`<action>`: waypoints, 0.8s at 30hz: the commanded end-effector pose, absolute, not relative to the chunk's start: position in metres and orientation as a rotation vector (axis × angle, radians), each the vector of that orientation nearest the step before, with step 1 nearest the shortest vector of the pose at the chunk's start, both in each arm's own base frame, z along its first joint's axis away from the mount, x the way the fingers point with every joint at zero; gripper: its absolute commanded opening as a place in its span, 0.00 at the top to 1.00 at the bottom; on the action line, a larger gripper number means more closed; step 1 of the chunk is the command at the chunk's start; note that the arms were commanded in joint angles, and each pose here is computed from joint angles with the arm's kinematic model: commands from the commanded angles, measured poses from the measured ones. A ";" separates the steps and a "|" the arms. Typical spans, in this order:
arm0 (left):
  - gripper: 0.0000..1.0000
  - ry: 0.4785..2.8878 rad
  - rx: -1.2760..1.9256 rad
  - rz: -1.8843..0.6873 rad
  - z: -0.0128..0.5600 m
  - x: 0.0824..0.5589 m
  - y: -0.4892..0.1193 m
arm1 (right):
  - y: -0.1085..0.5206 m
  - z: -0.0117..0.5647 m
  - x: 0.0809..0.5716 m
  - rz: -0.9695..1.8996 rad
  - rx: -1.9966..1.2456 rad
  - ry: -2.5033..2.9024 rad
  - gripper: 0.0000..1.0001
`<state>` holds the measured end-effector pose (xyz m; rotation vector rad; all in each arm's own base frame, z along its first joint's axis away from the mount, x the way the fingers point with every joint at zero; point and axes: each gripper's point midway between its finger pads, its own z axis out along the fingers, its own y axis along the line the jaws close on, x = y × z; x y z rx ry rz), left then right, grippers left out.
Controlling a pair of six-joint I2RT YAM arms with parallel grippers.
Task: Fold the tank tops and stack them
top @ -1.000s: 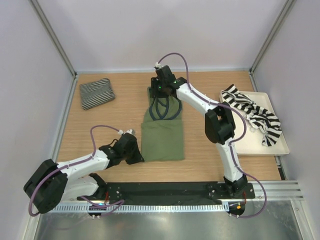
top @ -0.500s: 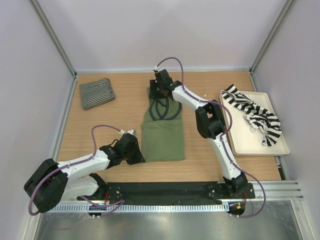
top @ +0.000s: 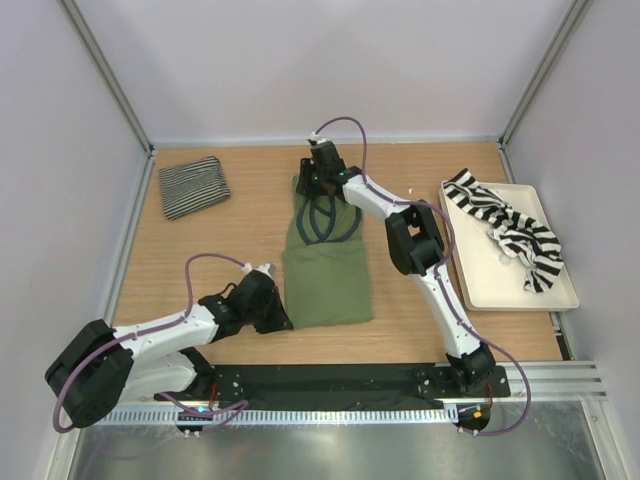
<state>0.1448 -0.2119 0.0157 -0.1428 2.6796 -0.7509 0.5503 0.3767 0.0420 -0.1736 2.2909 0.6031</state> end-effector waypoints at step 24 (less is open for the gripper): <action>1.00 2.764 -0.119 -0.763 -0.002 0.116 -0.202 | 0.426 0.112 0.590 1.216 0.134 2.011 0.48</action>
